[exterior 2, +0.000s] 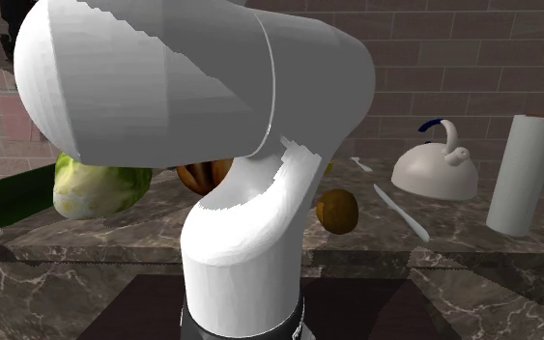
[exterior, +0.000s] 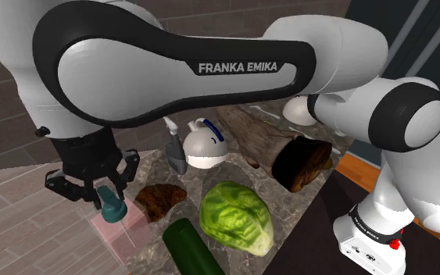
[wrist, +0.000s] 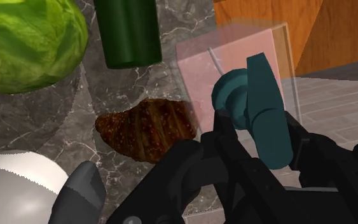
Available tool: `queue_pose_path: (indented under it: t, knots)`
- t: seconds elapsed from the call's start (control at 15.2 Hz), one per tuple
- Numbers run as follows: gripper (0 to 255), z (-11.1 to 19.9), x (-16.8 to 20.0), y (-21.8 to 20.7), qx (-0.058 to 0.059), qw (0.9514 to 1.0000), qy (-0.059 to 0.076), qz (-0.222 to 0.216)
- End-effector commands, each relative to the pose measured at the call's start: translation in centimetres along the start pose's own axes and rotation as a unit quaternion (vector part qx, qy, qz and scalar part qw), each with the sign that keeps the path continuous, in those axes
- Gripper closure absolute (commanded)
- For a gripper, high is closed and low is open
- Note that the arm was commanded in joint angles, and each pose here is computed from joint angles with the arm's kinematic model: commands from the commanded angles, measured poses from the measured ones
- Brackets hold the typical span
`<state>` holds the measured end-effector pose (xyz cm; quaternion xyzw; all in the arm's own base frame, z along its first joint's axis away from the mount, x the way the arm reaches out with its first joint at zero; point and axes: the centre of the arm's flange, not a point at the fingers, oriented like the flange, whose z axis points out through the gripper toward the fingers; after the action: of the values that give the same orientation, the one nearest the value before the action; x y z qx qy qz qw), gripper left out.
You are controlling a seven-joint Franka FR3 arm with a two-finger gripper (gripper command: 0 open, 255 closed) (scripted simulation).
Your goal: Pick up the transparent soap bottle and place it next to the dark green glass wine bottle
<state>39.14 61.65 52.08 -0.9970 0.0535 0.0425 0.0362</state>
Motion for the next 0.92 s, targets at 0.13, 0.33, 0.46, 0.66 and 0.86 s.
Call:
queue_pose_path:
  t: [0.13,0.33,0.46,0.66,0.86]
  knots:
    - [255,2.1,0.2,0.2,0.001,1.0,0.0,0.0]
    - [255,3.6,0.3,0.3,0.001,1.0,0.0,0.0]
    - [255,4.7,0.4,0.4,0.001,1.0,0.0,0.0]
    - [255,6.2,0.6,0.5,0.001,1.0,0.0,0.0]
    - [255,7.8,0.7,0.6,0.001,1.0,0.0,0.0]
